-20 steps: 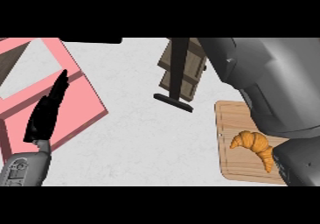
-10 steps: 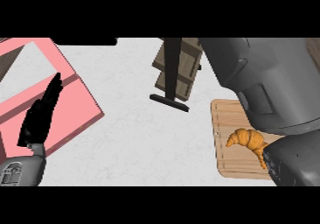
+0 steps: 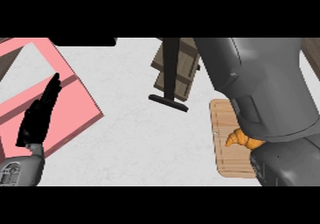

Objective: Pick the lemon from the cutting board and place it in the tiered basket

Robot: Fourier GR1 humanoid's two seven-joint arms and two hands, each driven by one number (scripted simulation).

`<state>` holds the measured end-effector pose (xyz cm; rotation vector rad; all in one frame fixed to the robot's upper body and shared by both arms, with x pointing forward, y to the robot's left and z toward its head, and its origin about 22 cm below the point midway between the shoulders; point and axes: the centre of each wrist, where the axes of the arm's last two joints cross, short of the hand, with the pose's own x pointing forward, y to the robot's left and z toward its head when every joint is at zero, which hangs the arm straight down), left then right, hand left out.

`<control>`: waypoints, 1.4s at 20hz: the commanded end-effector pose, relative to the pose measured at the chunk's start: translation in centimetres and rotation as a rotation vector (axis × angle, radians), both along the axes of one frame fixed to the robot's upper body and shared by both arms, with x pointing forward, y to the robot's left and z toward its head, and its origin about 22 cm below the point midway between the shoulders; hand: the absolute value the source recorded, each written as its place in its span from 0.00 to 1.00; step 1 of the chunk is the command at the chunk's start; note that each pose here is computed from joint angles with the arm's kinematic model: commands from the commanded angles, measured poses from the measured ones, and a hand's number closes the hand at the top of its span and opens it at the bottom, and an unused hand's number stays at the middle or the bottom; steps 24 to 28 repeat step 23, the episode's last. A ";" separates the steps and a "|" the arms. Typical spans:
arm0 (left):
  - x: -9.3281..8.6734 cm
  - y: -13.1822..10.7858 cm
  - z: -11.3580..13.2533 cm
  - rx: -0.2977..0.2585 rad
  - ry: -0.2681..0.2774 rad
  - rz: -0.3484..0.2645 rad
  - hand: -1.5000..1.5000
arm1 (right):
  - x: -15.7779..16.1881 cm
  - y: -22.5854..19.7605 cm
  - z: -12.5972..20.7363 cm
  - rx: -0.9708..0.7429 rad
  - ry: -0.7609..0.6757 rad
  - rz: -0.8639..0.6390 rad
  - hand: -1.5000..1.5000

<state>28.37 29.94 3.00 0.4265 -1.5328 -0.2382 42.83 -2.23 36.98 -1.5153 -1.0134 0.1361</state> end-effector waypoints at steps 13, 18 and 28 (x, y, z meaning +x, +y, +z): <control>-0.4 -0.3 -1.0 0.001 0.038 0.020 0.50 | -5.7 -2.5 8.4 0.229 -0.316 -0.310 0.00; -0.3 0.3 -0.6 -0.001 0.045 0.014 0.50 | -8.4 -2.9 10.7 0.242 -0.358 -0.322 0.00; -0.3 0.0 -0.7 0.014 0.043 0.007 0.50 | -12.1 -2.8 12.7 0.264 -0.453 -0.297 0.00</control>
